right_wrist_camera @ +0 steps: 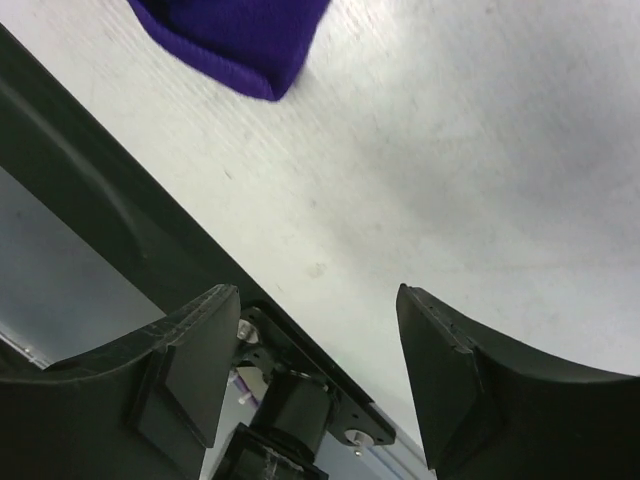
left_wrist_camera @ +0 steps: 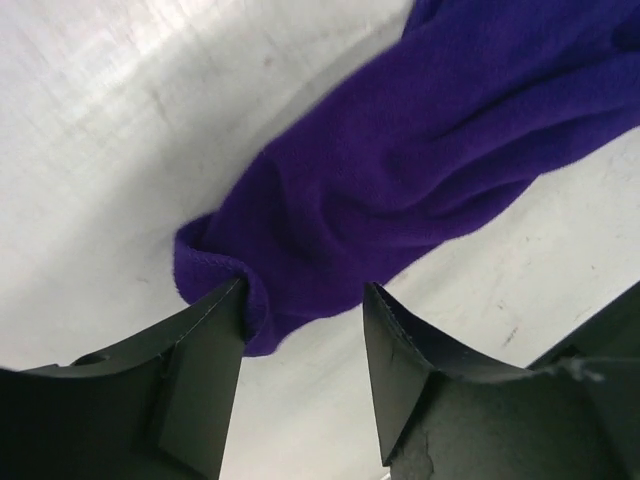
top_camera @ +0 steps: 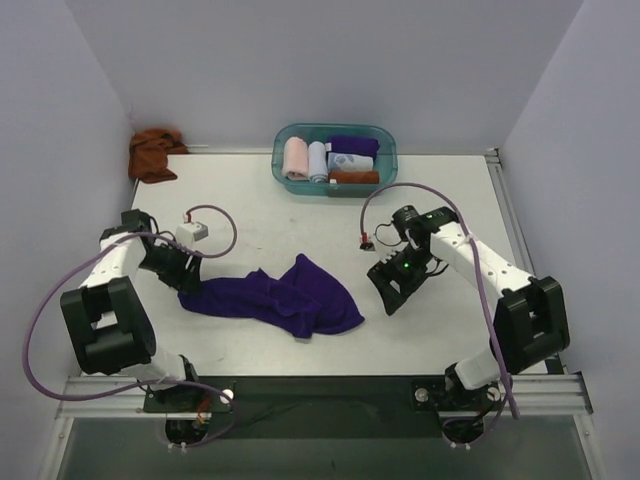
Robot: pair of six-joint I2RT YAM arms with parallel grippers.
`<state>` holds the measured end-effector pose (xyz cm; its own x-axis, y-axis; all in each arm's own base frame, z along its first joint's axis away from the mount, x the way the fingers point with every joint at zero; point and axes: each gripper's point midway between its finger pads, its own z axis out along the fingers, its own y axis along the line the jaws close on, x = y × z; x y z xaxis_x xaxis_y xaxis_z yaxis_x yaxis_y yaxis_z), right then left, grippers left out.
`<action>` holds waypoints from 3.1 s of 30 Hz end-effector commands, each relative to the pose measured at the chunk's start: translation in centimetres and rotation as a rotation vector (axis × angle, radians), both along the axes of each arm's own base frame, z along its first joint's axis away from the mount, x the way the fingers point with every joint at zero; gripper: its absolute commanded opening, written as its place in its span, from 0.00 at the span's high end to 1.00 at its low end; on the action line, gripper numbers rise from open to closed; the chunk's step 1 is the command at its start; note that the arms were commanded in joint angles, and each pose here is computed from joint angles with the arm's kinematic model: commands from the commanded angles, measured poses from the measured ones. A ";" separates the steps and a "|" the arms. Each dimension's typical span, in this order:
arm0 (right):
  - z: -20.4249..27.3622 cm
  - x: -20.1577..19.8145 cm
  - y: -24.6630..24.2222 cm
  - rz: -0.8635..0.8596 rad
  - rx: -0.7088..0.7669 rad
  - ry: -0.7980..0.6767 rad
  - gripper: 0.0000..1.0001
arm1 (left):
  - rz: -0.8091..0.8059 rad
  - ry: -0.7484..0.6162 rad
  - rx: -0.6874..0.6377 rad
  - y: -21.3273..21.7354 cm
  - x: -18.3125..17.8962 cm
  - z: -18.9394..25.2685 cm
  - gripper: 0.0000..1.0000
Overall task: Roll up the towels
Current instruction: Flatten the towel
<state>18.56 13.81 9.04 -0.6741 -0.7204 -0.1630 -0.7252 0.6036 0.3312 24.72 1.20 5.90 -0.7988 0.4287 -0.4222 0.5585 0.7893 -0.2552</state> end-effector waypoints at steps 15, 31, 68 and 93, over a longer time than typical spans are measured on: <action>-3.6 0.7 4.6 0.283 -0.080 -0.299 0.36 | 0.018 -0.025 -0.230 -14.2 10.8 1.4 0.33; -8.0 -0.4 7.5 0.450 -0.111 -0.295 0.62 | -0.009 0.069 -0.205 -16.6 8.9 -1.8 0.34; 8.3 9.7 -8.7 -0.152 -0.112 -0.491 1.00 | 0.296 -0.498 -0.406 -0.4 18.5 21.0 1.00; 14.4 3.5 -13.5 -0.191 -0.214 -0.570 1.00 | 0.442 -0.597 -0.426 -0.4 5.4 25.4 1.00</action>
